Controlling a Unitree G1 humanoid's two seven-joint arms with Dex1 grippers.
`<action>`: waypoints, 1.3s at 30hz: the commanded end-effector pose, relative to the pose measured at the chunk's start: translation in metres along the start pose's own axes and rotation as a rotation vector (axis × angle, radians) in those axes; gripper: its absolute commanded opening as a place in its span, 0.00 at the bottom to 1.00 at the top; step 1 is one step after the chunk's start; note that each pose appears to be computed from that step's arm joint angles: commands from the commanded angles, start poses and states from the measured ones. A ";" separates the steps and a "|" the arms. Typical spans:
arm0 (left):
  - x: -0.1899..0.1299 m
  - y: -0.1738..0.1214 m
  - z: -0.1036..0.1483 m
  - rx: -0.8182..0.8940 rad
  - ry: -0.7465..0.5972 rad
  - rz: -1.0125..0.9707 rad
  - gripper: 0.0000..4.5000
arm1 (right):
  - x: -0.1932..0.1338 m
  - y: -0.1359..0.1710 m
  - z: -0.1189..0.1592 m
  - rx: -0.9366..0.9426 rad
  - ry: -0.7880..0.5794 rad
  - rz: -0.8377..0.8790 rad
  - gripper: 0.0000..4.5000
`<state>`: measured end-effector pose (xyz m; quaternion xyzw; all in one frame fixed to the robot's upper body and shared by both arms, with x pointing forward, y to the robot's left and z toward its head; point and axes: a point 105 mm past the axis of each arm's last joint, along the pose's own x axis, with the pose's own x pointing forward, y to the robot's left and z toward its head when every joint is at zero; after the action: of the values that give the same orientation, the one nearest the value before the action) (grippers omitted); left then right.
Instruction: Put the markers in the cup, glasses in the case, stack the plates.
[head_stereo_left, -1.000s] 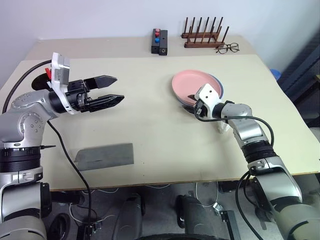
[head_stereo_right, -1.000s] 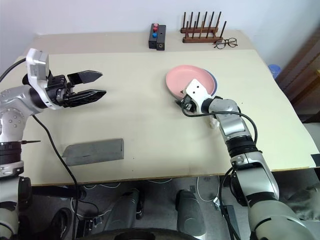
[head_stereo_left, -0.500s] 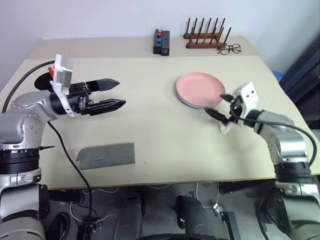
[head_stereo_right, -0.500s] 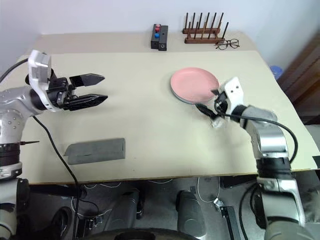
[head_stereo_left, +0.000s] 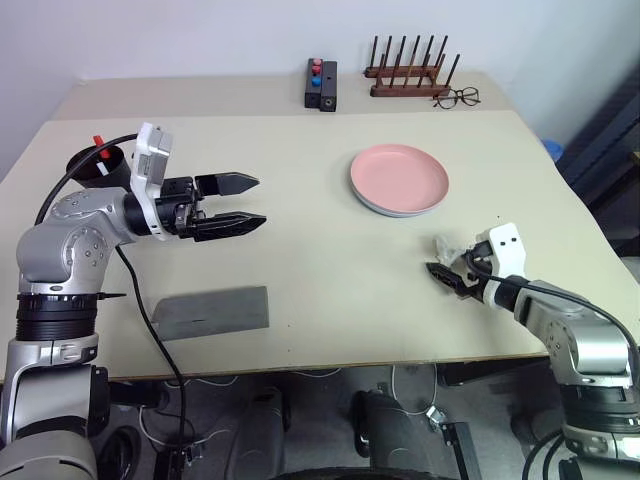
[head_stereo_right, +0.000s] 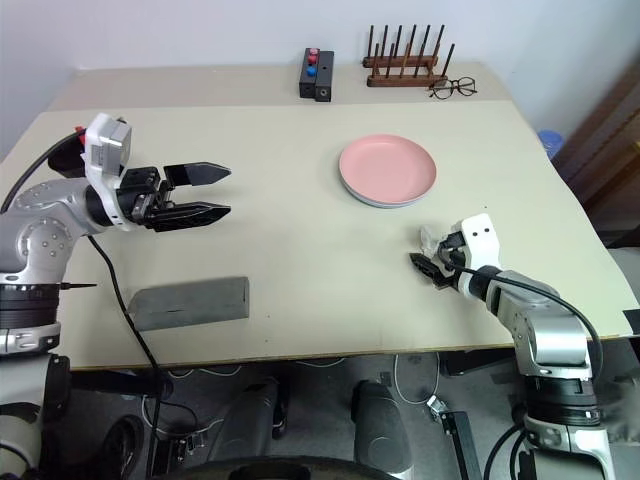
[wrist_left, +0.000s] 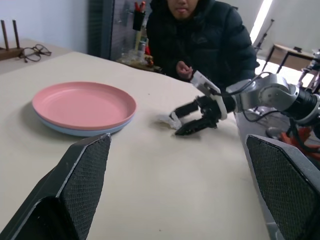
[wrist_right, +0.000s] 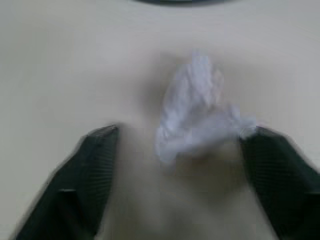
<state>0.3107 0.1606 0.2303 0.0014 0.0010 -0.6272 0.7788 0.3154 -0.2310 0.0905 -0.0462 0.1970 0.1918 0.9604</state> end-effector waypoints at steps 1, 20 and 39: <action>-0.005 -0.005 0.009 0.053 0.018 -0.024 1.00 | 0.001 0.003 0.017 -0.014 -0.046 0.016 0.37; -0.013 -0.010 -0.003 0.128 0.048 -0.007 1.00 | 0.002 0.004 0.066 -0.073 -0.197 0.100 0.19; -0.011 -0.015 0.003 0.097 0.036 0.006 1.00 | 0.042 -0.014 0.046 -0.032 -0.108 0.094 0.53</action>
<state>0.2997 0.1664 0.2192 0.0384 0.0086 -0.6238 0.7806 0.3702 -0.2230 0.1029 -0.0406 0.1688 0.2314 0.9572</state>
